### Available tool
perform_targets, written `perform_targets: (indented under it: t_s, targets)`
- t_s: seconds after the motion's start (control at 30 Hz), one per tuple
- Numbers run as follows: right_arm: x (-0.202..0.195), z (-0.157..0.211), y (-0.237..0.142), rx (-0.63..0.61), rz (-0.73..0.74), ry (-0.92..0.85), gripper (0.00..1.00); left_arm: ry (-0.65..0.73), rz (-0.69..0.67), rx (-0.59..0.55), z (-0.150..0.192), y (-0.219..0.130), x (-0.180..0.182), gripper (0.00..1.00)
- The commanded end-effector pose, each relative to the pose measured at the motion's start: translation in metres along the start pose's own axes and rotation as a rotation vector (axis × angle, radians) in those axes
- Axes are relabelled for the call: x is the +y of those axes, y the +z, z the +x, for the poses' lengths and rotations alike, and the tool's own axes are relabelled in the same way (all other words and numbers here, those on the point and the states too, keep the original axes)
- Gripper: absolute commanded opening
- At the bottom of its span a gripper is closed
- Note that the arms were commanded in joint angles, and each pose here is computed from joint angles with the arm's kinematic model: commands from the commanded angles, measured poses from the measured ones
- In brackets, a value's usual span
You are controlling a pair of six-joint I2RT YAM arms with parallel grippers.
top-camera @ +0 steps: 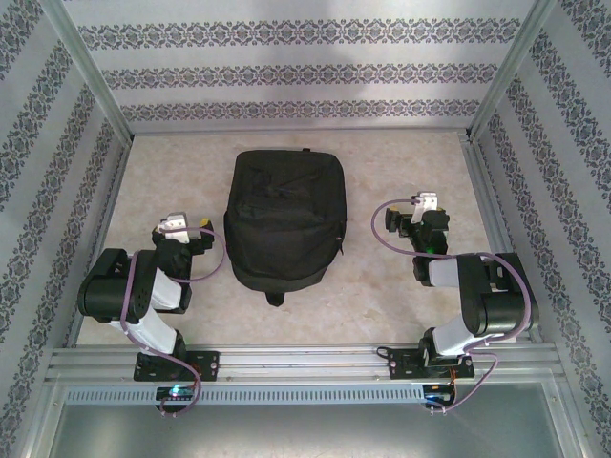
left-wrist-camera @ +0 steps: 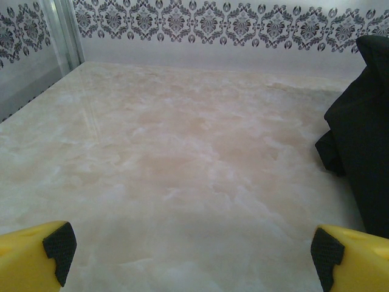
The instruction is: Pack the student bag
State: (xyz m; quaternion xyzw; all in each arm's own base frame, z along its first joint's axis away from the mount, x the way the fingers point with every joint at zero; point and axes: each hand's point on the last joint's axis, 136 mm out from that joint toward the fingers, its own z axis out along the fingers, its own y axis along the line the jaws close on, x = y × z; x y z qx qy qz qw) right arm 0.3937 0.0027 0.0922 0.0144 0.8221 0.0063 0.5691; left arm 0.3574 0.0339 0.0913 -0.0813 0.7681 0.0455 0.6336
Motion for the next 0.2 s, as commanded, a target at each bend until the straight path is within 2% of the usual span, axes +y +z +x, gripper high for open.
perform_targets:
  t_s: [0.0, 0.17]
  targets:
    - [-0.0002, -0.0127, -0.0010, -0.037, 0.007, -0.013, 0.98, -0.018, 0.005, -0.055, -0.0130, 0.0003, 0.0004, 1.00]
    - [0.0000, -0.0128, -0.0009, -0.037, 0.006, -0.012, 0.98, -0.016, 0.014, -0.052, -0.0119, -0.0032, -0.0007, 1.00]
